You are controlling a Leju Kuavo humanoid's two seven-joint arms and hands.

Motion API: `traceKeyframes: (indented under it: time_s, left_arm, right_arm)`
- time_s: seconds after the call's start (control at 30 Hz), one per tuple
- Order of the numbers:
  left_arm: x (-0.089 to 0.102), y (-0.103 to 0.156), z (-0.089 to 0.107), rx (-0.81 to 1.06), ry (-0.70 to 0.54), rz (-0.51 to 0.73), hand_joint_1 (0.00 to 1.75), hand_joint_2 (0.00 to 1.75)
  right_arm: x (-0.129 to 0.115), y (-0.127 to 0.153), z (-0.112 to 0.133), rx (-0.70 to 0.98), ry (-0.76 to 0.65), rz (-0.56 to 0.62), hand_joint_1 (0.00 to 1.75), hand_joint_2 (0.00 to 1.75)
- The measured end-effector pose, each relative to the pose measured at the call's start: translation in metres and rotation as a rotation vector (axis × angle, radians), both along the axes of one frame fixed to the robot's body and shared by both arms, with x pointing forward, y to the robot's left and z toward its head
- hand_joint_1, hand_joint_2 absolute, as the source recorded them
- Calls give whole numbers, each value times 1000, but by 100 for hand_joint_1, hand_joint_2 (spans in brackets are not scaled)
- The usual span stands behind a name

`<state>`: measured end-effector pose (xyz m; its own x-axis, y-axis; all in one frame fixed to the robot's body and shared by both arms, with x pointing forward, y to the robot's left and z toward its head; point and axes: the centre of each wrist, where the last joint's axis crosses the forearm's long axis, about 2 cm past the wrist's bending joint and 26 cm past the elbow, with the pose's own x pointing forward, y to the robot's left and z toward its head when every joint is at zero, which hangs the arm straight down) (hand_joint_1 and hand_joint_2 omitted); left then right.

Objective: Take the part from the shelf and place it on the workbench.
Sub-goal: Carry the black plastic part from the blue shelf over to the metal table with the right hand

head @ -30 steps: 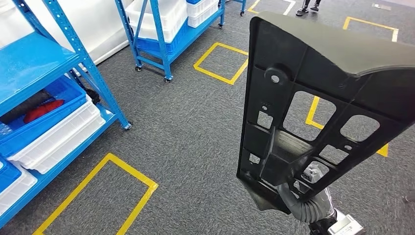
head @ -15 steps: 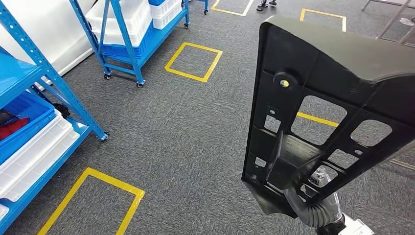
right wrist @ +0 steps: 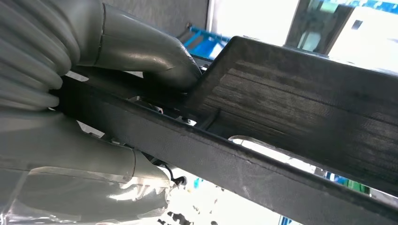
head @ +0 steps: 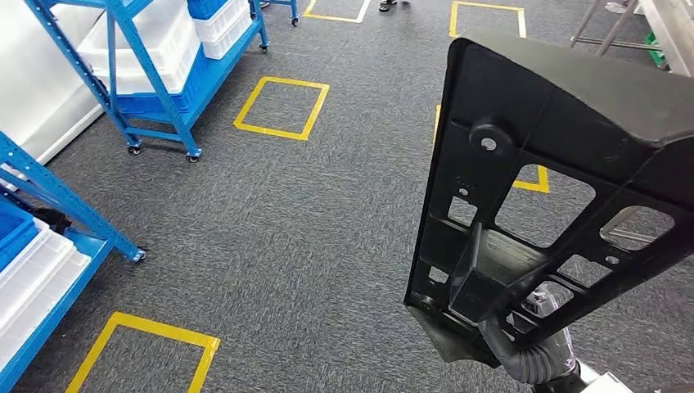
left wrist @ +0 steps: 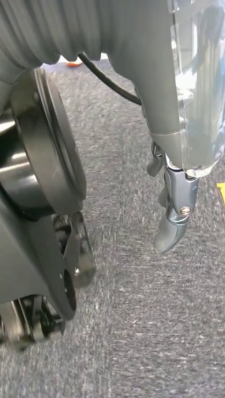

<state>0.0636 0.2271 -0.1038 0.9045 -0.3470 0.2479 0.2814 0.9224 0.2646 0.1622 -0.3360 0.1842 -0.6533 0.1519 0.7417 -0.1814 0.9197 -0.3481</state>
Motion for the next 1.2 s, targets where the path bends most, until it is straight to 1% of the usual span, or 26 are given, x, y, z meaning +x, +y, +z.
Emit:
traceKeyframes:
  time_s: [0.13, 0.37, 0.6, 1.1, 1.2]
  left_arm:
    - [-4, 1, -1, 2, 8, -2, 0, 175]
    - [-4, 1, -1, 3, 8, -3, 0, 175]
    - [-5, 2, -1, 3, 13, -7, 0, 175]
    - [1, 1, 0, -1, -3, 7, 0, 175]
    - [-3, 1, -1, 2, 6, 9, 0, 175]
  right_arm:
    - [0, 0, 0, 1, -3, 0, 175, 175]
    - [0, 0, 0, 0, -3, 0, 175, 175]
    - [-6, 1, -1, -6, 6, 4, 175, 175]
    - [-4, 2, 1, -2, -7, 16, 175, 175]
    - [-3, 2, 2, 0, -9, 21, 175, 175]
